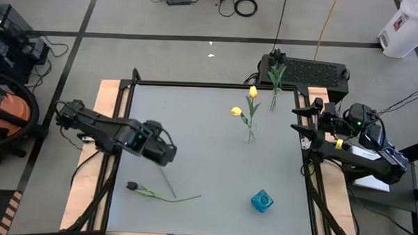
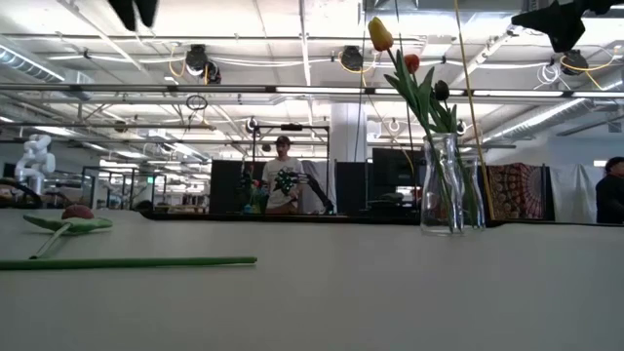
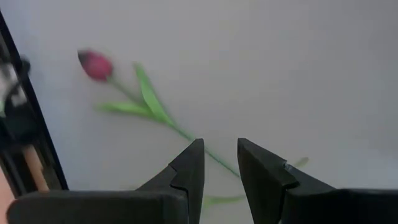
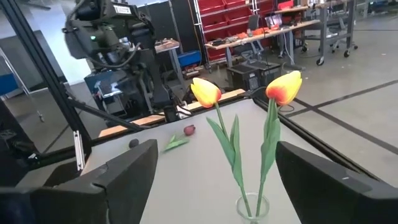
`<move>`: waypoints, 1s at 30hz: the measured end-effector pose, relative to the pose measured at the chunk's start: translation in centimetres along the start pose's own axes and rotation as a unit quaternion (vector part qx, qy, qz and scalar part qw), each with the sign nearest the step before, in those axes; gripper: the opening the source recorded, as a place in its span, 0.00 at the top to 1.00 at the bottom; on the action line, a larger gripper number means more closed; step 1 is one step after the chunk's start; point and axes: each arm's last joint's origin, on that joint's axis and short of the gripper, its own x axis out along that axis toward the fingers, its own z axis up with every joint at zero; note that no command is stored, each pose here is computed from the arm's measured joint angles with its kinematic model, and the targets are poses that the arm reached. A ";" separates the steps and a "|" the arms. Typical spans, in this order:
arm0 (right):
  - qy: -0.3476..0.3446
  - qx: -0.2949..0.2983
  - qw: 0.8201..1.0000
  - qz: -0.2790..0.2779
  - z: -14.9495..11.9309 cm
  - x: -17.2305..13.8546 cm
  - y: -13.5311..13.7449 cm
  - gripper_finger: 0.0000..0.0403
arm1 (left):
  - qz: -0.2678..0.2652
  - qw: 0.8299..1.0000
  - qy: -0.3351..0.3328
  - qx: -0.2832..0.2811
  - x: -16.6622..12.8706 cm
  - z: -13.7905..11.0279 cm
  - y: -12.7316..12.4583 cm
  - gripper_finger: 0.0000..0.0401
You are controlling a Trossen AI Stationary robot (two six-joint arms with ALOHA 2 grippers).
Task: Sort flowers into vase by color
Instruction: Put the black tulip into the top transparent vase
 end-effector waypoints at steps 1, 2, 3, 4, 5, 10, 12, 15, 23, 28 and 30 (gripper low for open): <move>0.000 -0.003 1.000 0.000 0.0 0.0 0.0 0.21 | -0.002 1.000 0.001 -0.012 -0.1 -0.5 0.0 0.75; 0.000 -0.007 1.000 0.000 0.0 0.0 0.0 0.21 | -0.004 1.000 0.003 -0.023 -0.2 -1.0 0.1 0.75; 0.000 -0.010 1.000 0.000 0.0 0.0 0.0 0.21 | -0.006 1.000 0.004 -0.031 -0.3 -1.5 0.2 0.75; 0.000 -0.013 1.000 0.000 0.0 0.0 0.0 0.21 | -0.009 0.999 0.006 -0.038 -0.5 -2.1 0.2 0.75; 0.000 -0.017 1.000 0.000 0.0 0.0 0.0 0.21 | -0.012 0.999 0.009 -0.044 -0.6 -2.6 0.3 0.75; 0.000 -0.024 1.000 0.000 0.0 0.0 0.0 0.21 | -0.033 0.996 0.026 -0.082 -1.1 -4.9 0.5 0.75; 0.000 -0.024 1.000 0.000 0.0 0.0 0.0 0.21 | -0.036 0.993 0.031 -0.104 -1.3 -5.7 0.7 0.75; 0.000 -0.024 1.000 0.000 0.0 0.0 0.0 0.21 | -0.038 0.989 0.040 -0.137 -1.6 -6.8 1.0 0.75; 0.000 -0.024 1.000 0.000 0.0 0.0 0.0 0.21 | -0.029 0.987 0.091 -0.127 -1.0 -8.9 0.2 0.75; 0.000 -0.019 1.000 0.000 0.0 0.0 0.0 0.21 | -0.020 0.989 0.087 -0.121 0.4 -10.1 -1.2 0.75; 0.000 -0.019 1.000 0.000 0.0 0.0 0.0 0.21 | -0.020 0.989 0.087 -0.121 0.9 -10.5 -1.7 0.75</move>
